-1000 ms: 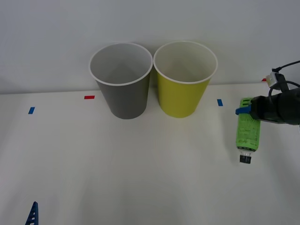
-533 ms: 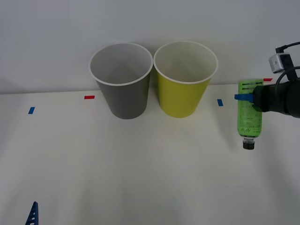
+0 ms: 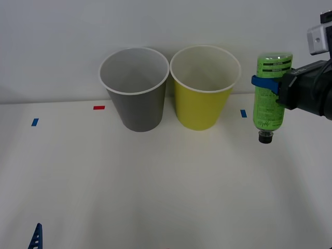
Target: Put cans in the gray bin and PET bottles in the light green bin.
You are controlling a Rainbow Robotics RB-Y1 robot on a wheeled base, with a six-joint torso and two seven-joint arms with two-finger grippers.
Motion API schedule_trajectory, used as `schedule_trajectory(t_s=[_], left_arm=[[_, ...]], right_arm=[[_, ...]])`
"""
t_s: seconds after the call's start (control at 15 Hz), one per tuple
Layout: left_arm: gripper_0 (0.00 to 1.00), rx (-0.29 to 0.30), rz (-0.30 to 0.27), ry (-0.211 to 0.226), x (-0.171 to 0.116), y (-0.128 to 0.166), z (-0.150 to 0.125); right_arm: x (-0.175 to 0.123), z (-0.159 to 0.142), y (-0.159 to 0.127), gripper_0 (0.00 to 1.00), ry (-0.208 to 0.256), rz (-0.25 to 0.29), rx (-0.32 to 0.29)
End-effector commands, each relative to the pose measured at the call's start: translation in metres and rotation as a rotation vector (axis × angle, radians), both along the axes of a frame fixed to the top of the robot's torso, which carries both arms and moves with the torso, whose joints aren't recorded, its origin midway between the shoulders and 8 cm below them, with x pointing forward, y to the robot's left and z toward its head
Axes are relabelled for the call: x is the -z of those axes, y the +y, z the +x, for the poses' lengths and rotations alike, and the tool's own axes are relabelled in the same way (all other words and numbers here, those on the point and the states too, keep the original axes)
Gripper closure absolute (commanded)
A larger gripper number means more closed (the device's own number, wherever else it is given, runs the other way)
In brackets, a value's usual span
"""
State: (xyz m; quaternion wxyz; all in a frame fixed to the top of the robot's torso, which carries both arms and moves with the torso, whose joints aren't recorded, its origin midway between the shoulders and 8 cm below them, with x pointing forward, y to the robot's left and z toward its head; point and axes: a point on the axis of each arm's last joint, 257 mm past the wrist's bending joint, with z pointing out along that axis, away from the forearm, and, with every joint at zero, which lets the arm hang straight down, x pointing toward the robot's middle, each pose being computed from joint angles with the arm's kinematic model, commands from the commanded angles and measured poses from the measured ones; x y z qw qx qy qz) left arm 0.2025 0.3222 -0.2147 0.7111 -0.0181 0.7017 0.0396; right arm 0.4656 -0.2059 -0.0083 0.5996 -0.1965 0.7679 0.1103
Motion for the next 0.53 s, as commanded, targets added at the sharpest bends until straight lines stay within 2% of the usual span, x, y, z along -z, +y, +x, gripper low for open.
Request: schedule_trajectory(t_s=[0.07, 0.13, 0.2, 0.27, 0.33, 0.53], left_arm=[[0.00, 0.000, 0.000, 0.000, 0.000, 0.000, 0.000], [0.00, 0.000, 0.000, 0.000, 0.000, 0.000, 0.000], [0.00, 0.000, 0.000, 0.000, 0.000, 0.000, 0.000], [0.00, 0.000, 0.000, 0.000, 0.000, 0.000, 0.000], [0.00, 0.000, 0.000, 0.000, 0.000, 0.000, 0.000], [0.00, 0.000, 0.000, 0.000, 0.000, 0.000, 0.000]], right_arm=[[-0.031, -0.016, 0.018, 1.00, -0.092, 0.015, 0.005], [-0.037, -0.020, 0.027, 1.00, -0.093, 0.049, 0.003], [-0.048, -0.021, 0.034, 1.00, -0.119, 0.055, 0.015], [-0.055, -0.024, 0.040, 1.00, -0.151, 0.036, 0.035], [-0.064, -0.026, 0.049, 1.00, -0.178, 0.048, 0.059], [-0.083, -0.027, 0.061, 1.00, -0.202, 0.131, 0.076]])
